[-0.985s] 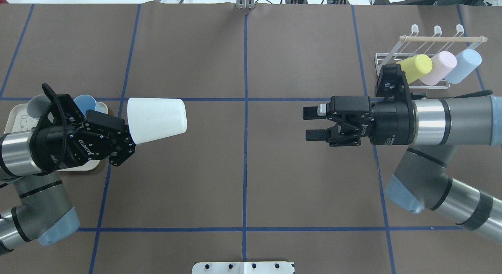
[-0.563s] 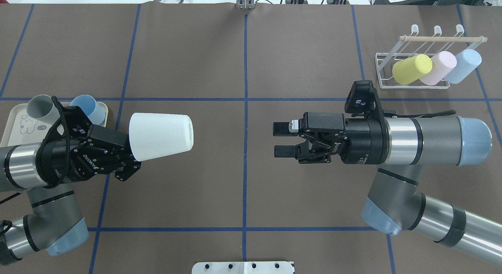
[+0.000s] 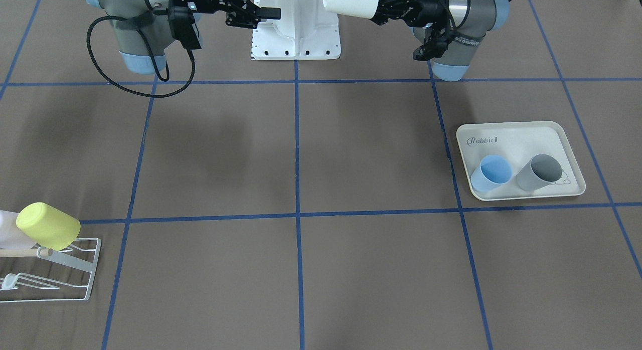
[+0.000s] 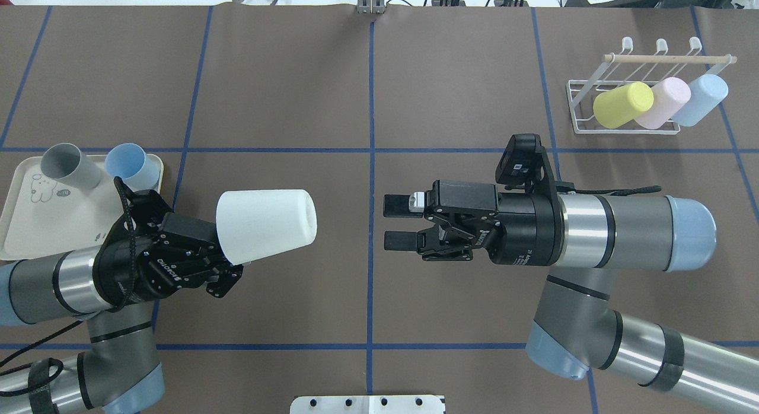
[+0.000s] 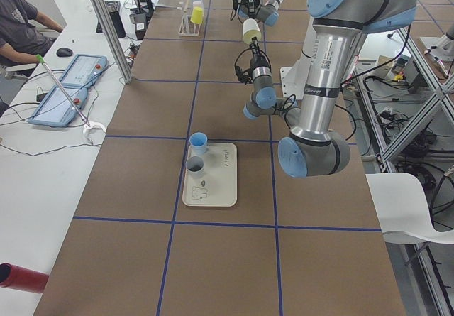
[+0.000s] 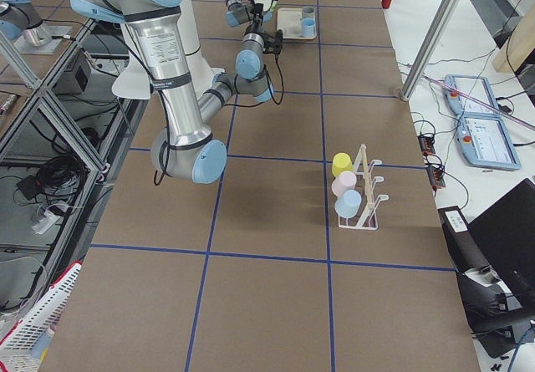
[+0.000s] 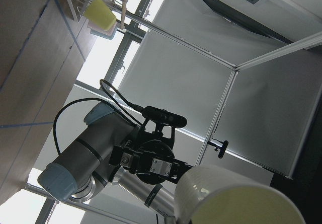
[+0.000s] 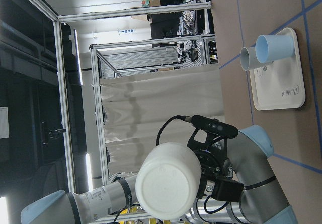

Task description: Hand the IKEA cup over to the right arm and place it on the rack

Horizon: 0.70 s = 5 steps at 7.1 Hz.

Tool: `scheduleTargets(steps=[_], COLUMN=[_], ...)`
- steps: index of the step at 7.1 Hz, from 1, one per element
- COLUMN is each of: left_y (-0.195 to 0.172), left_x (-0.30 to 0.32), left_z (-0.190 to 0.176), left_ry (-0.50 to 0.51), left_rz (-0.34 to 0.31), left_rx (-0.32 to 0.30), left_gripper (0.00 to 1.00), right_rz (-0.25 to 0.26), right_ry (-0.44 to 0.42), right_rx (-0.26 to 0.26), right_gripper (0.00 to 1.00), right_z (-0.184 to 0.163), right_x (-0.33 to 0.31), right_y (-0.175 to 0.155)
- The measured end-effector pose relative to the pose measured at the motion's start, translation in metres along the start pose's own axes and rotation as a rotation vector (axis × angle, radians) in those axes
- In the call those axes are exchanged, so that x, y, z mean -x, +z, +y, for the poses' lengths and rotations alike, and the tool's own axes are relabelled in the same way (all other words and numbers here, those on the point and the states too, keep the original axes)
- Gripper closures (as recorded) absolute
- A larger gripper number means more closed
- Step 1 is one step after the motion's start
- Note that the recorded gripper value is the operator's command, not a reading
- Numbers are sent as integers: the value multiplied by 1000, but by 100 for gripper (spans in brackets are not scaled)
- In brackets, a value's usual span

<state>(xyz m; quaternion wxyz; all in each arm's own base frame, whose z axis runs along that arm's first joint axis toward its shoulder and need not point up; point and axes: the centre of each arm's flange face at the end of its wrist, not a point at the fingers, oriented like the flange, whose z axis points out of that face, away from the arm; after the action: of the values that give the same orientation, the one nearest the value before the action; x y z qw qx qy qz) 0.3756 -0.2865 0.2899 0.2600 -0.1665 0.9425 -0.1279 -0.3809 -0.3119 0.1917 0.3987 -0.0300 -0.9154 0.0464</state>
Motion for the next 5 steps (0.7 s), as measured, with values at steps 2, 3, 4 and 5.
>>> scheduleTargets(steps=[2,3,4,5], left_y=[9,18,25,31], left_x=[3,4,6,10], left_z=[1,1,0,0], left_ry=[-6,-6,-4,-5], left_rz=[0,-8,-18,-29], left_rx=[-4,-9,-16,-21], left_gripper=[100,100,100,100], right_rz=[-2,-1,0,5], right_ry=[1,0,-4,-11], right_rx=[6,7,8,9], right_gripper=[1,1,1,1], right_z=[3,4,4,5], right_x=[-1,0,0,-2], right_y=[3,4,5,7])
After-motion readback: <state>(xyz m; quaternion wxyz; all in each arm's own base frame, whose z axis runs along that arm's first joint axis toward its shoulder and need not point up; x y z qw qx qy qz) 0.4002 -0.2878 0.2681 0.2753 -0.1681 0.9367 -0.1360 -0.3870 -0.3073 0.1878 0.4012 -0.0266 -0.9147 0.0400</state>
